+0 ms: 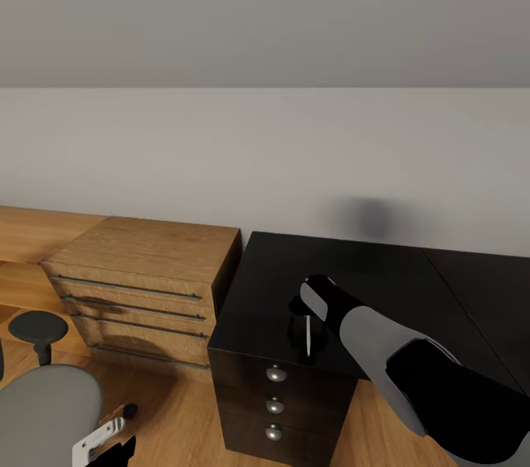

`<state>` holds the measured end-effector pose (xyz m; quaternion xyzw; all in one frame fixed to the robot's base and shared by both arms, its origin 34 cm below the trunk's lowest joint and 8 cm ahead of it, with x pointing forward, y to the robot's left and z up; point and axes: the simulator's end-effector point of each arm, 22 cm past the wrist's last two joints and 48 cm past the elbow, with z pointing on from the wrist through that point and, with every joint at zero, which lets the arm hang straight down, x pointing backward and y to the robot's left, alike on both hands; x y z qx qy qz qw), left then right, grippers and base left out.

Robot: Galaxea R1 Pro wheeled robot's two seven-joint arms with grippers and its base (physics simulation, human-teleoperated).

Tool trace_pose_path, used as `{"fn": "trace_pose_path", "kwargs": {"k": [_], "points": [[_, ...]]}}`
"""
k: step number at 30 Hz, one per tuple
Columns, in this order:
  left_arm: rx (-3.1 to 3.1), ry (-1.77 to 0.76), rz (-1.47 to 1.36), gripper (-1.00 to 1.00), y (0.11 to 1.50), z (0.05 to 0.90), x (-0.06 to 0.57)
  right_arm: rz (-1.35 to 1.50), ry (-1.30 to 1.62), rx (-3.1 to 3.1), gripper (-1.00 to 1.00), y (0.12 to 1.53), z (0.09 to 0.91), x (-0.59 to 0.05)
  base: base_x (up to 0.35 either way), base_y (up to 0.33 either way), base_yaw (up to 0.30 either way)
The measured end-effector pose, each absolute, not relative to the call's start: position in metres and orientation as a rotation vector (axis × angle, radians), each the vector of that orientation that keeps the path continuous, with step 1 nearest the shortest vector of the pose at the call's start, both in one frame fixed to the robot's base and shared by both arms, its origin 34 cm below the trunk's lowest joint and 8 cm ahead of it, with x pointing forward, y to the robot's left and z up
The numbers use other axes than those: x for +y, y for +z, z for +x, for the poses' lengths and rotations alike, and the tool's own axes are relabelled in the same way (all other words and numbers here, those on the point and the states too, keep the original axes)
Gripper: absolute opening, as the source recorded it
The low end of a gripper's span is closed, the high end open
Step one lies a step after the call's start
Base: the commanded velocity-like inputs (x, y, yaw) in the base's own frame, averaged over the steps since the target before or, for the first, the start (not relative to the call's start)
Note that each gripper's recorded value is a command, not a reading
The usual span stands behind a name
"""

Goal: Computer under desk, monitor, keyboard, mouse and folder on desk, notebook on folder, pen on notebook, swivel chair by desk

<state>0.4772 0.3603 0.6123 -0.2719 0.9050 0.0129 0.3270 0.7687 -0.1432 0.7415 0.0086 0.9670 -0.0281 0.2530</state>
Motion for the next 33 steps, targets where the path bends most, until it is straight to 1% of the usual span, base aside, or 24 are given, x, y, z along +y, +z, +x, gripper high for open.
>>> {"fn": "trace_pose_path", "kwargs": {"k": [33], "points": [[2.370,0.034,-0.712,1.00,0.6053,0.4768,0.3605,0.023,-0.077,2.630,1.00,0.7342,0.7680,-0.1434,0.000,0.000,0.000]]}}
